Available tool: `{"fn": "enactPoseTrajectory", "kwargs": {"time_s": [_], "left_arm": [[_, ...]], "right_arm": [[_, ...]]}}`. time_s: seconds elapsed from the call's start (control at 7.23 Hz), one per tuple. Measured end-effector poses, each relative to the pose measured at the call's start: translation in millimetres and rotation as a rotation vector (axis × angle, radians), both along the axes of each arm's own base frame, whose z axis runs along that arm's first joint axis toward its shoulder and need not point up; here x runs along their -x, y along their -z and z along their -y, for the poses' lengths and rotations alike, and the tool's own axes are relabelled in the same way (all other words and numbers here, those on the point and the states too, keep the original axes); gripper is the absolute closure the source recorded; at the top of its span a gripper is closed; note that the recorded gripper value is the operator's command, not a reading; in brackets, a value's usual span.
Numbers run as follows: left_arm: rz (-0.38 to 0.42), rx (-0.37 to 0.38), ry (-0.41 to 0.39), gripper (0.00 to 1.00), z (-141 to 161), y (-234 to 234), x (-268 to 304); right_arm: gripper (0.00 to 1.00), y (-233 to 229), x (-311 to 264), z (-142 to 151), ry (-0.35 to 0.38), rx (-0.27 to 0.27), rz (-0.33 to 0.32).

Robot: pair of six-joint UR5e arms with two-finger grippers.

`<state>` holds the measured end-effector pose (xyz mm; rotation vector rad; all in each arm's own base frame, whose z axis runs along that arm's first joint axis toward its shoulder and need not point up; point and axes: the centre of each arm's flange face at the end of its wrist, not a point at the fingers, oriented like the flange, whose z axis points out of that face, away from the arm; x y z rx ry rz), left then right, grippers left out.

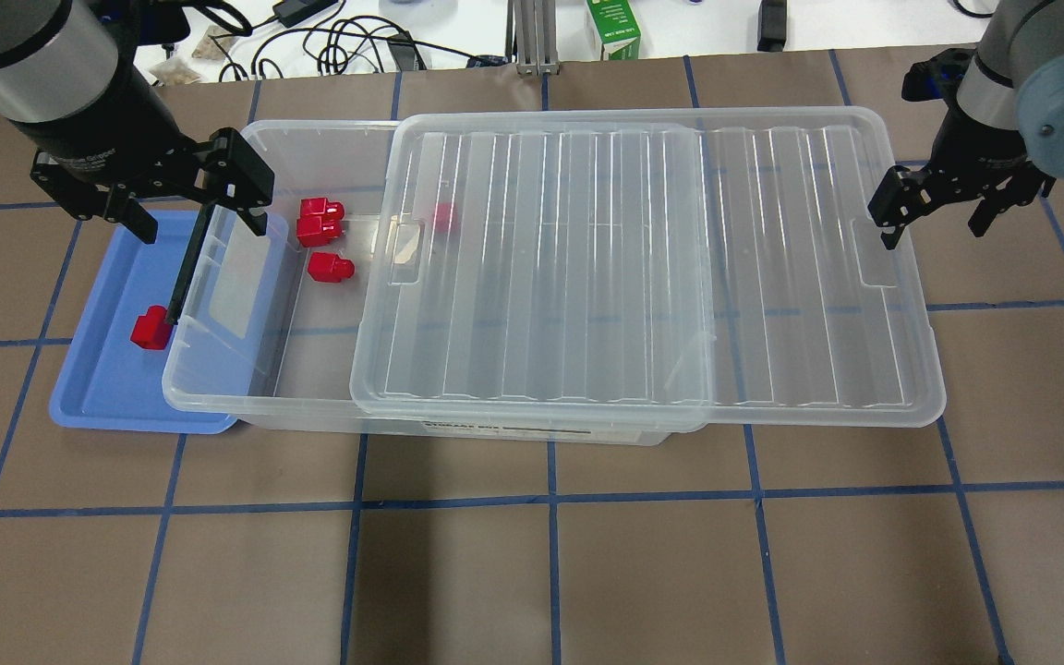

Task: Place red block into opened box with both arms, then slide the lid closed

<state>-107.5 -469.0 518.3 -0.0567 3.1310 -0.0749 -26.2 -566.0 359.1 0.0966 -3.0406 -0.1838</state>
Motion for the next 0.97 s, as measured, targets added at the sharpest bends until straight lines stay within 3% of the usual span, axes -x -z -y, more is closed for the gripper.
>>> {"fn": "enactPoseTrajectory", "kwargs": {"time_s": [0.55,0.97], "left_arm": [[0.004,0.005,0.033,0.00,1.1,-3.1,-10.5],[0.000,-0.034,0.078,0.00,23.6,16.3,-103.2]], "right_arm": [[0.00,-74.3,-17.8,-29.4,0.055,0.033,0.025],[0.00,-130.5,-26.5,-62.3,0.085,0.058,0.016]]}}
